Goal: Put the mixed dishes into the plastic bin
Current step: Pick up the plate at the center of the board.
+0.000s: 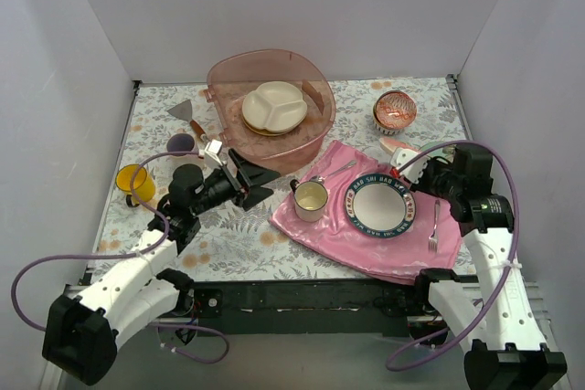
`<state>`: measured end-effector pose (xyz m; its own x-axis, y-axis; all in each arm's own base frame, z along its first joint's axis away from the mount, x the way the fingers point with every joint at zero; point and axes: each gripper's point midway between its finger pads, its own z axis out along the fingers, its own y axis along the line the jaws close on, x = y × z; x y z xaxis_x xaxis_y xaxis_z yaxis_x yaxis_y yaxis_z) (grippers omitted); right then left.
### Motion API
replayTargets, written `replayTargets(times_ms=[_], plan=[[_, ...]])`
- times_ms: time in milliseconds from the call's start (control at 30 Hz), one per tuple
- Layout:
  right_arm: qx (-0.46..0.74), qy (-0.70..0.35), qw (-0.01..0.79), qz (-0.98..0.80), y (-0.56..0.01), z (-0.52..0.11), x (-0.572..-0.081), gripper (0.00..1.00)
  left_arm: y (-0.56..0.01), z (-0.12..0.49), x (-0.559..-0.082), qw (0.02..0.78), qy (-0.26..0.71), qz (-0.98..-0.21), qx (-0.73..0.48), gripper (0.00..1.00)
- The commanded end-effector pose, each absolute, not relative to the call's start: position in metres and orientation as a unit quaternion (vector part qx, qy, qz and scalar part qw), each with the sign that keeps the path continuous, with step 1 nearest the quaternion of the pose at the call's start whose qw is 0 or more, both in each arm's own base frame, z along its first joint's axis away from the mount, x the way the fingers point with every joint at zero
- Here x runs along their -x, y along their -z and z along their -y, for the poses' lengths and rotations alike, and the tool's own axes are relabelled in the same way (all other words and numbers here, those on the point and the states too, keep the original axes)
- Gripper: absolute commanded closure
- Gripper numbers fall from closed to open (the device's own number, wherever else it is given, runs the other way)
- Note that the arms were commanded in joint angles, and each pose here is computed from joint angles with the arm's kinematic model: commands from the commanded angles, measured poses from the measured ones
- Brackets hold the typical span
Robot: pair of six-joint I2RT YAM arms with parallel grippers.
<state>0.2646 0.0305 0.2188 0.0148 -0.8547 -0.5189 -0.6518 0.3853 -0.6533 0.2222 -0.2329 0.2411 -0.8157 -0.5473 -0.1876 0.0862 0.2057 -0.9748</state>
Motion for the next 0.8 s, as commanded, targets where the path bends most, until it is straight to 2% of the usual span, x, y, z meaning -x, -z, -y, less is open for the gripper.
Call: replayTargets(times_ms=[0, 367, 767], plan=[[0.576, 0.121, 0.551, -0.592, -0.293, -0.06, -0.269, 0.99, -0.262, 0.262, -0.228, 0.203, 0.634, -0.712, 0.222, 0.02], [0.645, 0.07, 0.574, -0.5, -0.314, -0.104, -0.244, 0.99, -0.264, 0.326, -0.24, 0.119, 0.609, -0.723, 0.303, 0.02], [0.665, 0.046, 0.586, -0.46, -0.317, -0.121, -0.228, 0.99, -0.268, 0.367, -0.262, 0.092, 0.616, -0.705, 0.34, 0.02]])
